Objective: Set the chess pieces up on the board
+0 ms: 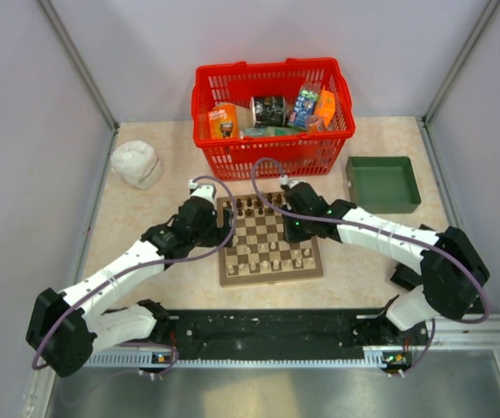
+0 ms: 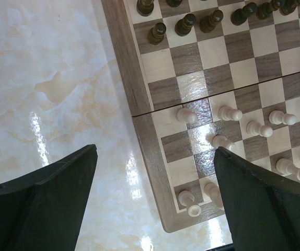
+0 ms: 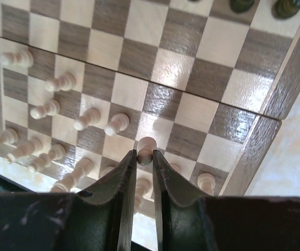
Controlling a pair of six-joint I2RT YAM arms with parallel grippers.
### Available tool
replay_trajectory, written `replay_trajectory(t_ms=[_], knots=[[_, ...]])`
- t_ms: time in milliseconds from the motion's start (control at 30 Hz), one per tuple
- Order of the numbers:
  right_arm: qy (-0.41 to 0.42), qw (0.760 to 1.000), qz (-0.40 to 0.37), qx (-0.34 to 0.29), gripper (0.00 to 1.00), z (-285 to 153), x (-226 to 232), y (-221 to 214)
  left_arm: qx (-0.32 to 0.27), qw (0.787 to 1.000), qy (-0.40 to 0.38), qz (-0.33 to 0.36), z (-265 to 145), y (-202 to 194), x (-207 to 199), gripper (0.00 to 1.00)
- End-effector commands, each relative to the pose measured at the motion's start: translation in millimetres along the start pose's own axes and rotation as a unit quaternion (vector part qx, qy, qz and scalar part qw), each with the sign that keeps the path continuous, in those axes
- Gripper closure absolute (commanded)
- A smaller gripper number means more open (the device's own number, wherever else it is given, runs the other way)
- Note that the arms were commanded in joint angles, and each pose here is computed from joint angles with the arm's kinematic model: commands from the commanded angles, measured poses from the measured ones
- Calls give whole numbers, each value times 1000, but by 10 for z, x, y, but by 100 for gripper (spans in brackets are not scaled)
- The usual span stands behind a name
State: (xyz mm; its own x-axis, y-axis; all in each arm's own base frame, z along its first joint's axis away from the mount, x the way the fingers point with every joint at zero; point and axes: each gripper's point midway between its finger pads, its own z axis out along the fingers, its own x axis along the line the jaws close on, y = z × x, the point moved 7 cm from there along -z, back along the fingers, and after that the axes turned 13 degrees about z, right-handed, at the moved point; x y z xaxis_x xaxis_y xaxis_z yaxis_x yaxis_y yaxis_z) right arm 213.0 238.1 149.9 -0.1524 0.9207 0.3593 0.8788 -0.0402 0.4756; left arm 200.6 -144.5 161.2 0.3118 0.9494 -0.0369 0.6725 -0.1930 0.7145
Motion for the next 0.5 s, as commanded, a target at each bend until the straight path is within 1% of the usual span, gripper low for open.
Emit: replay_trajectory(t_ms=[0, 467], knots=[[15, 1000, 2, 11, 82, -89, 33, -104, -23, 1000, -8, -5, -6, 98, -18, 1], [11, 999, -7, 35, 81, -21, 41, -236, -21, 1000, -9, -4, -3, 110, -25, 1]])
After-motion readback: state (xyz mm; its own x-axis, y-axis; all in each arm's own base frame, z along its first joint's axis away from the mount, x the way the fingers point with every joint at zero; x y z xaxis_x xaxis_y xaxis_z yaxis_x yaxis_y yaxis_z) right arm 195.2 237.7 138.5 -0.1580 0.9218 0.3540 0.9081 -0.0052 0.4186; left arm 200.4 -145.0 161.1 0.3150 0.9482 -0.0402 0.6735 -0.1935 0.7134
